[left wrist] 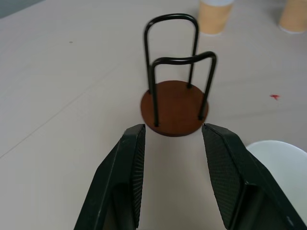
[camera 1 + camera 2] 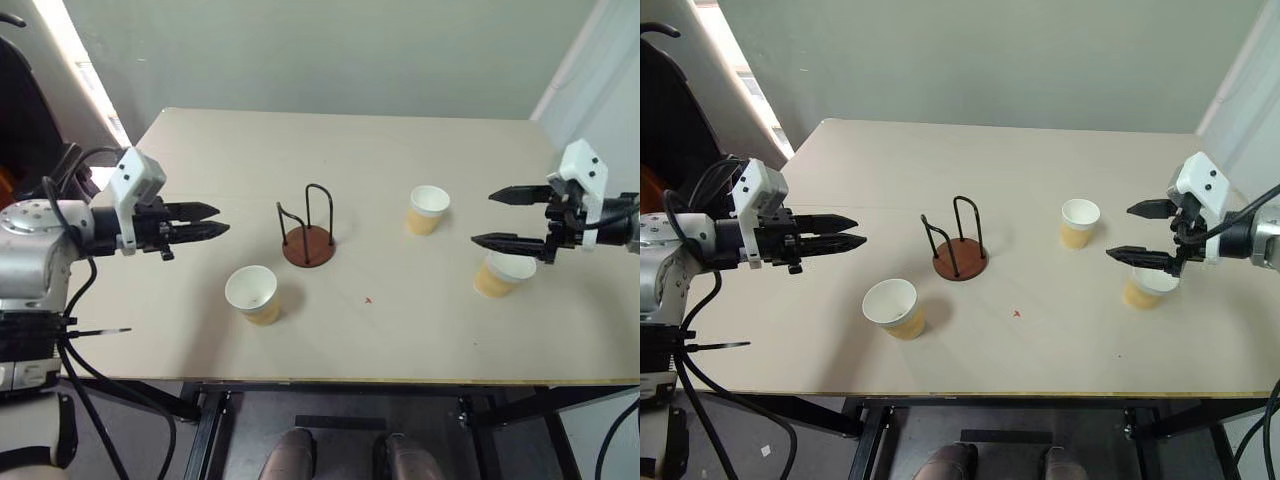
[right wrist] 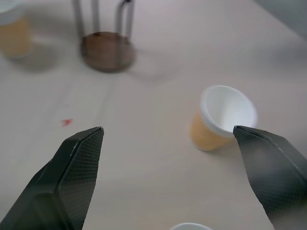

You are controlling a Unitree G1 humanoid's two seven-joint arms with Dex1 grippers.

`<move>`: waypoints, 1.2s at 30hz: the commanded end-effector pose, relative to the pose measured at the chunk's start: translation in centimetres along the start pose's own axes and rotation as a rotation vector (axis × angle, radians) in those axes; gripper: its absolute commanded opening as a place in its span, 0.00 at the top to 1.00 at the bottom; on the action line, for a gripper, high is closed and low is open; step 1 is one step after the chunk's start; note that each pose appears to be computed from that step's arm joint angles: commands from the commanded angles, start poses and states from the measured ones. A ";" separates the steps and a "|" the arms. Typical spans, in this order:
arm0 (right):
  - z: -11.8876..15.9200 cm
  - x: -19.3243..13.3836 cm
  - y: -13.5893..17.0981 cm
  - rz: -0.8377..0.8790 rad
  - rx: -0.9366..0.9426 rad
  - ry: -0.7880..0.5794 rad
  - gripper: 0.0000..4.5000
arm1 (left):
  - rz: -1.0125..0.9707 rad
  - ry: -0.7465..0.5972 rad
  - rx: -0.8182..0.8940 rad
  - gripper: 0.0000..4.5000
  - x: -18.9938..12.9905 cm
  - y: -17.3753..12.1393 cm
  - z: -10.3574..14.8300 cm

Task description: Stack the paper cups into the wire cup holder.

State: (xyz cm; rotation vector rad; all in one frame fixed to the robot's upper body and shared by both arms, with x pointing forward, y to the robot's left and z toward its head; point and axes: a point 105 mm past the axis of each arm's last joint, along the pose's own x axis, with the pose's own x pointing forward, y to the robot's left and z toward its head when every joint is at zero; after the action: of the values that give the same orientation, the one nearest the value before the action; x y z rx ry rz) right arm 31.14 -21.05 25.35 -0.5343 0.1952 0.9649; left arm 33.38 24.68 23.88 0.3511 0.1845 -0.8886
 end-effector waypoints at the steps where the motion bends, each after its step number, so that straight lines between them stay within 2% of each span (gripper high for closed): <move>1: 1.9 -0.3 1.1 0.069 -0.043 -0.054 0.00 | -0.021 -0.020 0.048 0.56 -0.4 -0.2 1.4; 9: 3.2 0.8 2.7 0.114 -0.038 -0.105 0.00 | -0.008 -0.018 0.056 0.56 1.6 0.3 0.5; 13: 3.9 1.5 3.9 0.135 -0.024 -0.148 0.00 | 0.055 -0.029 0.046 0.56 4.1 1.8 0.2; 19: 5.5 2.4 5.8 0.163 -0.018 -0.199 0.00 | 0.051 -0.039 0.013 0.56 7.4 2.3 -0.5; 26: 5.6 2.3 6.8 0.139 -0.003 -0.185 0.00 | 0.047 -0.022 -0.020 0.56 10.5 2.4 -1.1; 34: 5.3 2.0 7.1 0.091 0.015 -0.159 0.00 | 0.066 -0.044 -0.030 0.56 12.9 2.6 -0.4; 36: 5.2 1.8 7.1 0.083 0.018 -0.155 0.00 | 0.045 -0.056 -0.037 0.64 13.2 2.4 -0.2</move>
State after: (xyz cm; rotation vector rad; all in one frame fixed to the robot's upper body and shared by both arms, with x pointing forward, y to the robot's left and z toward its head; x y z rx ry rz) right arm 26.44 -13.62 25.33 -0.3982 0.1376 1.1040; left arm 43.21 16.84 18.29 0.2779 0.2014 -0.8410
